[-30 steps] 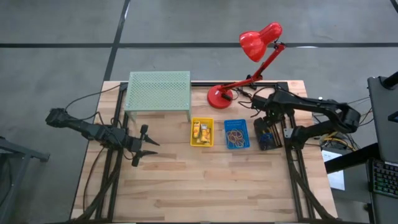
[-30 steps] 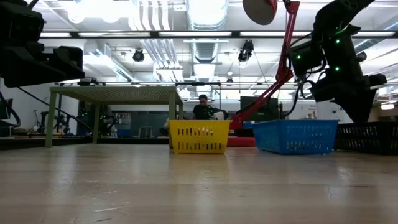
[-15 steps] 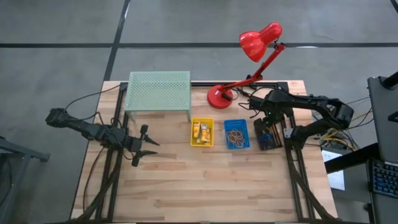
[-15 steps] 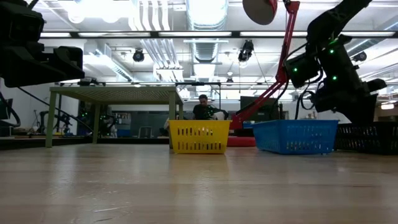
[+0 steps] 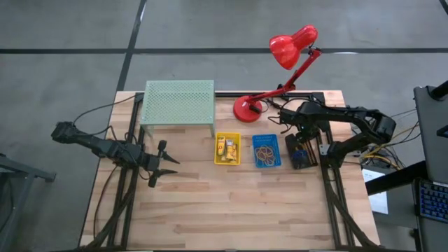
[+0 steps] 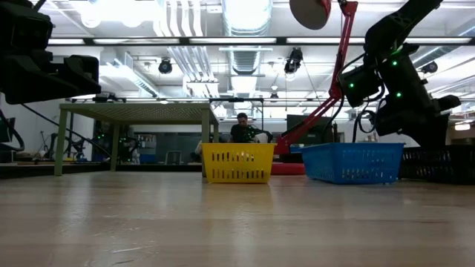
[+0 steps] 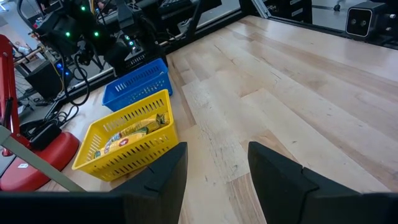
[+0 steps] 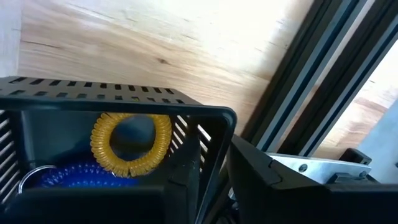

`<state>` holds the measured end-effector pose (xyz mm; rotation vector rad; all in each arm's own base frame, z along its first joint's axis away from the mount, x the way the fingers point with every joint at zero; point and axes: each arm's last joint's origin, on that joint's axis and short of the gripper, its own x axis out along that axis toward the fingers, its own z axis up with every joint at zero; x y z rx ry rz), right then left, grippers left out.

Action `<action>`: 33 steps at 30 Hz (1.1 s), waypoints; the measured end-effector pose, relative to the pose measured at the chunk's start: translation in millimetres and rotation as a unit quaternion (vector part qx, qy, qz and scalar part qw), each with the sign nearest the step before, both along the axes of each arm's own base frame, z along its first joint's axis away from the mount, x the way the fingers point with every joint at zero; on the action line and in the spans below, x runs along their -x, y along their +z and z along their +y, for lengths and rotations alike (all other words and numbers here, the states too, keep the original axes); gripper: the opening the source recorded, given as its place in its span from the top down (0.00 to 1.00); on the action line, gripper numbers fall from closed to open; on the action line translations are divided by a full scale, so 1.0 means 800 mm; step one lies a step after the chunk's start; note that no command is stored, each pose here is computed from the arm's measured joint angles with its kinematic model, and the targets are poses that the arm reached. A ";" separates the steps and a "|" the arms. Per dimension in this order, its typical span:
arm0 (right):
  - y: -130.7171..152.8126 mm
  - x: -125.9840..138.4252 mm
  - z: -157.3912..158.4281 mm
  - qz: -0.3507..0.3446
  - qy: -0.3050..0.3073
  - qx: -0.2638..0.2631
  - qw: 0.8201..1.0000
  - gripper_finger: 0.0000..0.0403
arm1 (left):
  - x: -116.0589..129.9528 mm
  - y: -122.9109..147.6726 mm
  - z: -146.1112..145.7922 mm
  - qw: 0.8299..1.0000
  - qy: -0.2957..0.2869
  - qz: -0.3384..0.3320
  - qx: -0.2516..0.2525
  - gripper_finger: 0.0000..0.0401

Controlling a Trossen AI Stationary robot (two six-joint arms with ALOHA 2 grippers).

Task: Pick & Place Office Desk Supplies
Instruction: Put the black basket filled with spring keychains on the shelf

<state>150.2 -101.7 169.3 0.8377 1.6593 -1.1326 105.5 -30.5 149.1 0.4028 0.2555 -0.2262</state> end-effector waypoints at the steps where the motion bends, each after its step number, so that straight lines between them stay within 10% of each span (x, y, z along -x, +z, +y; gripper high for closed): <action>1: 0.000 0.000 0.000 -0.001 0.000 0.000 1.000 0.83 | 0.000 0.000 0.000 1.000 0.000 0.000 0.000 0.57; 33: 0.022 -0.003 0.000 -0.017 -0.028 0.003 0.999 0.92 | 0.000 0.000 0.000 1.000 0.000 0.000 0.000 0.57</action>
